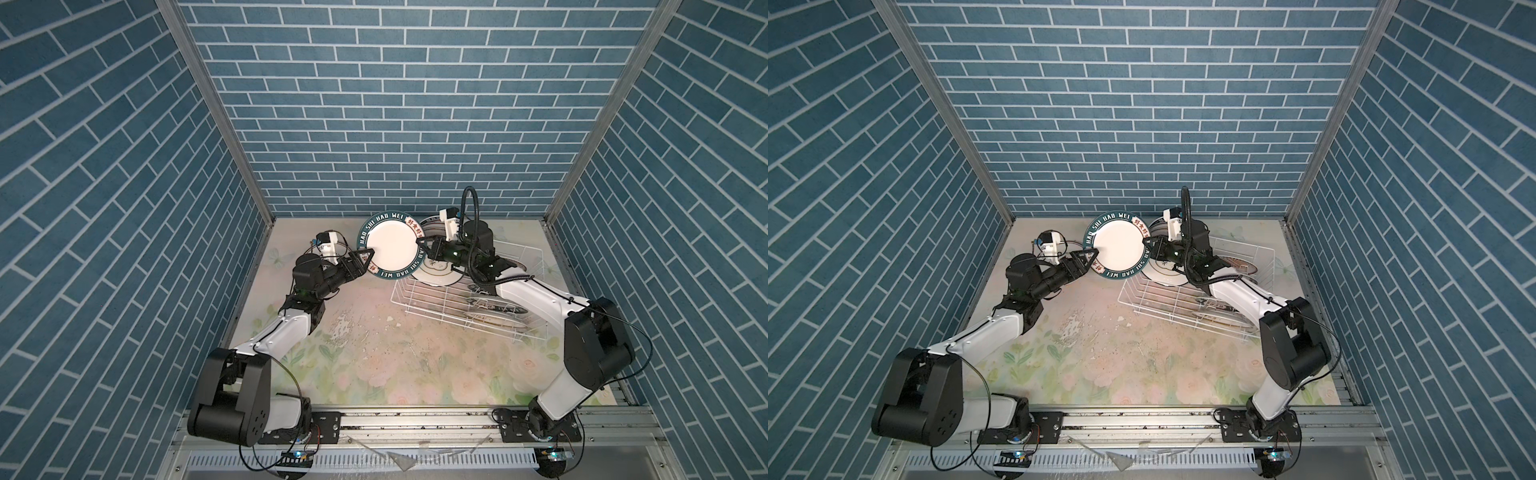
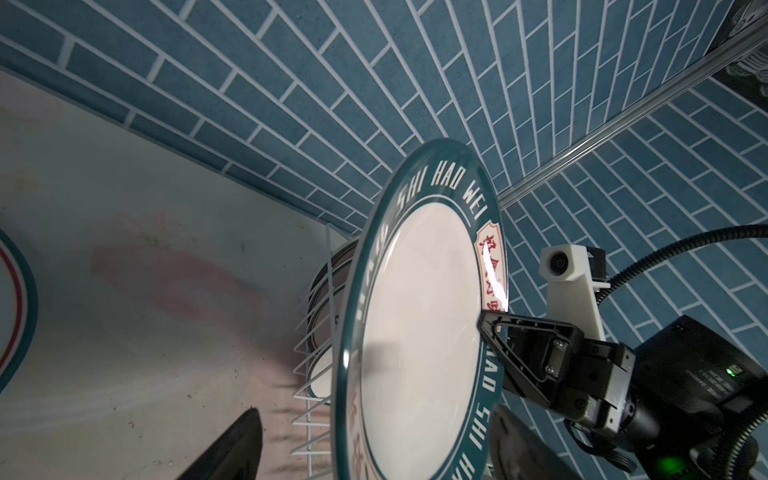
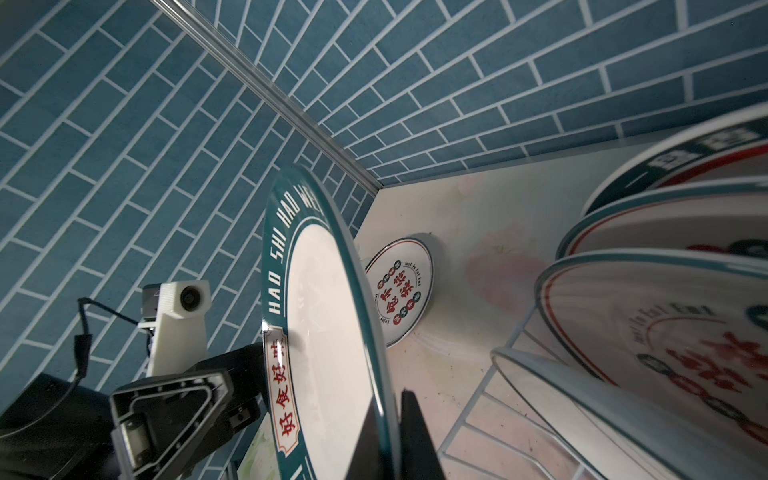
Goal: Unload the plates from the dish rack
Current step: 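Grasp the plate rim with the left gripper while the right gripper holds it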
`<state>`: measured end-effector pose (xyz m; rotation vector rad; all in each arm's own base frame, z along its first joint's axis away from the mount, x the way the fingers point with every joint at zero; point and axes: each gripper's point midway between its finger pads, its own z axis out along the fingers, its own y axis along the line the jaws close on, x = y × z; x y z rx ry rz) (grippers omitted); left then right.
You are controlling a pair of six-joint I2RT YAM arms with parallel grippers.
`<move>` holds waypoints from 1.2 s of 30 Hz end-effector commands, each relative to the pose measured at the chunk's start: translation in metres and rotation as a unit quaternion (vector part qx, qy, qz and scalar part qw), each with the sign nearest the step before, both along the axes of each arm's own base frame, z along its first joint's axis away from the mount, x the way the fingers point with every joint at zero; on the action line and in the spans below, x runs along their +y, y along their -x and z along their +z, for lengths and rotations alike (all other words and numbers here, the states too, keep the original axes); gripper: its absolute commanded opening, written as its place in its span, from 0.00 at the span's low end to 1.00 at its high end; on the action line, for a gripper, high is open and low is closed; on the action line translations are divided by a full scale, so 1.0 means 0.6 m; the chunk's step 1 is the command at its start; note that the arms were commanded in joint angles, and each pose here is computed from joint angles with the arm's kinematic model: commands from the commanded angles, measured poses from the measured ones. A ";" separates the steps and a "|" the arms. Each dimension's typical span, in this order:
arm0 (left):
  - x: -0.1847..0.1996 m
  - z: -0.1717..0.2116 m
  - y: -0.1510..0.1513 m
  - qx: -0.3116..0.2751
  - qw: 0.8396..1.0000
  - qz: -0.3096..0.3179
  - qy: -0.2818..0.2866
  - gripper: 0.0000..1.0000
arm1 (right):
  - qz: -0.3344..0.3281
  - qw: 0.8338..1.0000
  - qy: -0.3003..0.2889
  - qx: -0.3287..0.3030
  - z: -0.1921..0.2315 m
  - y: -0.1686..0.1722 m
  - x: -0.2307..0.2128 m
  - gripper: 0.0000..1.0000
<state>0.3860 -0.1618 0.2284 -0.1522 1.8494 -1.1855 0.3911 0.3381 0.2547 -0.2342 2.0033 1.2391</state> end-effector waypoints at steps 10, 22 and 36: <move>-0.003 0.018 -0.007 -0.007 0.999 -0.020 0.046 0.39 | 0.057 0.995 -0.081 0.003 0.052 0.010 0.051 0.00; 0.020 0.021 0.012 0.003 0.999 -0.016 0.049 0.08 | 0.100 0.991 -0.083 -0.013 0.045 0.020 0.078 0.10; 0.191 0.002 0.021 0.076 0.989 0.128 0.017 0.00 | 0.059 0.984 0.129 -0.110 0.071 0.023 0.011 0.42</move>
